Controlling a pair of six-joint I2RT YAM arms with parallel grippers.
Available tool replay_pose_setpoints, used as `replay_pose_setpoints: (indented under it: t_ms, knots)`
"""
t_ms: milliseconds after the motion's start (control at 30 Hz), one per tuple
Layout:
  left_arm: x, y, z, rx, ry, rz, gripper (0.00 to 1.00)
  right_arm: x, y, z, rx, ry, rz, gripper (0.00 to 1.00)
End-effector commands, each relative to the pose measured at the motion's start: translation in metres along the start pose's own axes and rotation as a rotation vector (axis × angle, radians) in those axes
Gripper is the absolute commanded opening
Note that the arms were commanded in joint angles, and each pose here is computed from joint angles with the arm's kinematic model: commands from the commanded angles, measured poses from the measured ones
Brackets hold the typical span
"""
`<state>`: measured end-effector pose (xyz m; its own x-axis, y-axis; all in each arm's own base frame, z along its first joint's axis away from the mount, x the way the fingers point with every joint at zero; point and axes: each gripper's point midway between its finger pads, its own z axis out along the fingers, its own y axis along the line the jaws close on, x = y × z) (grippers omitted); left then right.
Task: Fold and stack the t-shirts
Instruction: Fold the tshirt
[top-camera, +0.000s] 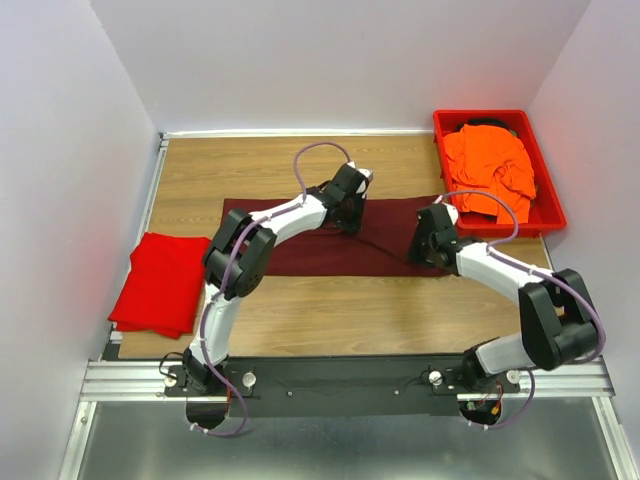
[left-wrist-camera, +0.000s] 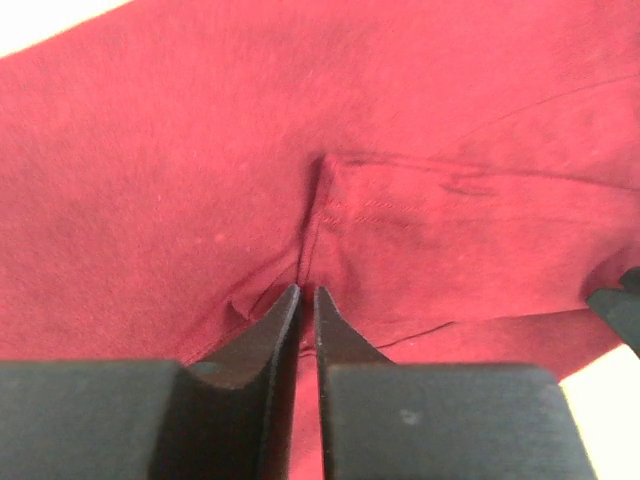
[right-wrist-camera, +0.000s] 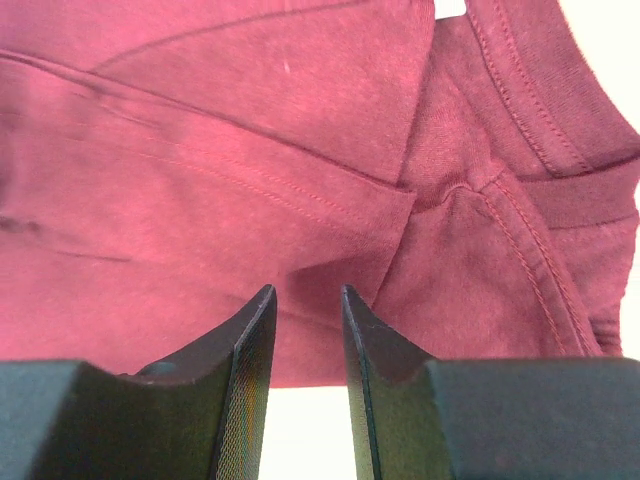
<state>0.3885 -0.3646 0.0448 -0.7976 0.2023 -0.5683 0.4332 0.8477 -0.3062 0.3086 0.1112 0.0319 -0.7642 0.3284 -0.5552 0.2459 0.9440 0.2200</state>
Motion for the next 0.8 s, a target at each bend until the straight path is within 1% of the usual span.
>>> replay_pose_setpoints:
  t_ms: [0,100,133,200,267,333,367,433,467,500,533,600,633,767]
  knots:
    - [-0.040,-0.013,-0.039,0.019,-0.096,0.029,0.22,-0.019,0.012,-0.021,-0.053,-0.056,0.007,0.39]
    - [-0.049,-0.006,-0.061,0.017,-0.130,0.014,0.23,-0.030,0.018,-0.031,-0.070,-0.074,0.010,0.40]
    - [-0.048,-0.002,-0.066,0.011,-0.134,0.006,0.23,-0.032,0.020,-0.034,-0.074,-0.077,0.009,0.42]
    - [-0.043,0.018,-0.079,-0.034,-0.142,-0.033,0.24,-0.037,0.025,-0.034,-0.085,-0.079,0.010,0.44]
    - [-0.030,0.043,-0.088,-0.092,-0.130,-0.083,0.22,-0.045,0.035,-0.033,-0.106,-0.079,0.008,0.44]
    - [-0.017,0.058,-0.092,-0.138,-0.112,-0.113,0.19,-0.045,0.041,-0.024,-0.106,-0.056,0.006,0.44]
    - [0.003,0.068,-0.090,-0.164,-0.077,-0.125,0.16,-0.046,0.043,-0.021,-0.105,-0.047,0.008,0.44]
    - [0.011,0.082,-0.098,-0.217,-0.090,-0.153,0.15,-0.057,0.057,-0.019,-0.127,-0.055,0.009,0.44]
    - [0.027,0.090,-0.100,-0.241,-0.075,-0.161,0.15,-0.059,0.063,-0.012,-0.124,-0.049,0.004,0.44]
    - [0.034,0.094,-0.100,-0.249,-0.066,-0.167,0.14,-0.055,0.062,-0.007,-0.112,-0.037,0.001,0.44]
    - [0.050,0.101,-0.101,-0.264,-0.041,-0.187,0.12,-0.058,0.065,-0.001,-0.104,-0.035,0.004,0.44]
    - [0.061,0.107,-0.101,-0.265,-0.041,-0.201,0.11,-0.059,0.064,0.006,-0.084,-0.035,0.014,0.44]
    - [0.077,0.112,-0.100,-0.275,-0.016,-0.219,0.11,-0.062,0.065,0.008,-0.076,-0.043,0.017,0.44]
    - [0.094,0.116,-0.098,-0.273,-0.016,-0.248,0.11,-0.068,0.062,0.023,-0.024,-0.056,0.017,0.44]
